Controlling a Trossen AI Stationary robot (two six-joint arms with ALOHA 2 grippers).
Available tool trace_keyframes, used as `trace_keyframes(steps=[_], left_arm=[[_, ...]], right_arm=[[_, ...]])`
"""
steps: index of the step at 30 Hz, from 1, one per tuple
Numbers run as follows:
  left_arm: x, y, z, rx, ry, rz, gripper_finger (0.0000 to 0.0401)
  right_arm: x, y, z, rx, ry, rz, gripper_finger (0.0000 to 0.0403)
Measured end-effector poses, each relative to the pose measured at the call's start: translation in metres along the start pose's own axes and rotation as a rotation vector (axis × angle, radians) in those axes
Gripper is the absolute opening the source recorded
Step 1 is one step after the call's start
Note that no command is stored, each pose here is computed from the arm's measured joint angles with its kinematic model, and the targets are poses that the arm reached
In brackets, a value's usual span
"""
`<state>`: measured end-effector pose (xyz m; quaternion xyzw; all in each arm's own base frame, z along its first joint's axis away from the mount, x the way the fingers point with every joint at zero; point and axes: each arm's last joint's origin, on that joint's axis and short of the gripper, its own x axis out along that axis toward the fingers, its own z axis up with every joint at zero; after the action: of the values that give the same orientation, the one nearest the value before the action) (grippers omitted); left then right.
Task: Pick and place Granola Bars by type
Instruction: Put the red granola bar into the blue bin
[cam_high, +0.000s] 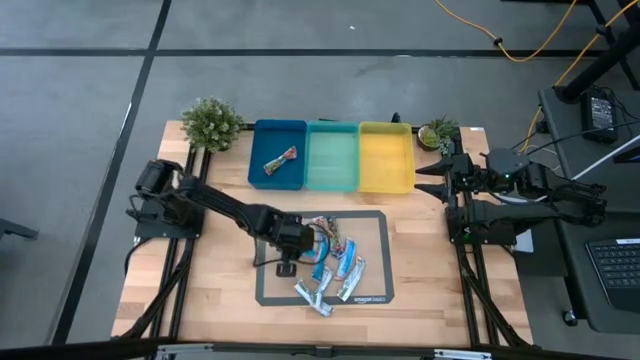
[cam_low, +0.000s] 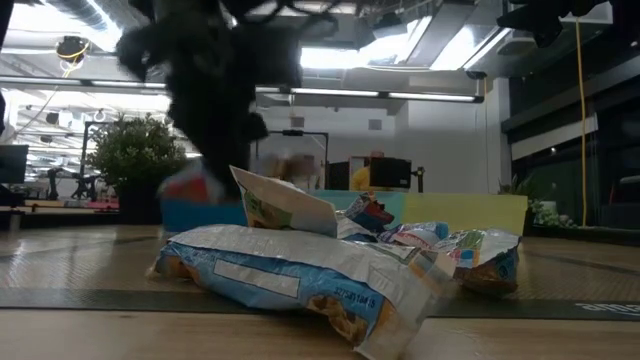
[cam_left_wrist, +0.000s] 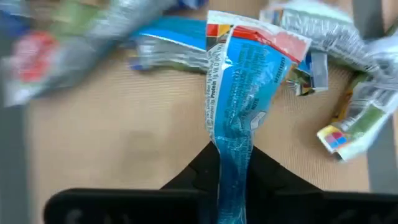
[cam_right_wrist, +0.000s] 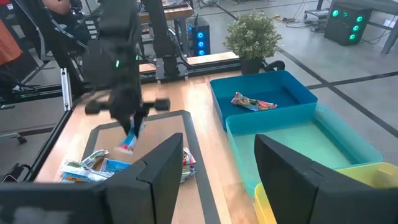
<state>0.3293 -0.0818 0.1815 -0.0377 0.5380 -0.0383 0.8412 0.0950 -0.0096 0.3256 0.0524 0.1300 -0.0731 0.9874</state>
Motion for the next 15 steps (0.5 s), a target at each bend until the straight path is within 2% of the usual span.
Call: trace_keyframes(steps=[6,10,15], left_arm=[[-0.060,0.010,0.019,-0.054,-0.190,-0.012,0.0030],[-0.086,0.019,0.023,-0.082,-0.298,0.023,0.0029],[-0.107,0.032,0.023,-0.131,-0.363,0.047,0.0028]], right_arm=[[0.000,0.000,0.000,-0.002,0.000,-0.002,0.0200],[0.000,0.000,0.000,-0.005,0.000,-0.002,0.0200],[0.000,0.000,0.000,-0.012,-0.001,-0.003,0.0200]])
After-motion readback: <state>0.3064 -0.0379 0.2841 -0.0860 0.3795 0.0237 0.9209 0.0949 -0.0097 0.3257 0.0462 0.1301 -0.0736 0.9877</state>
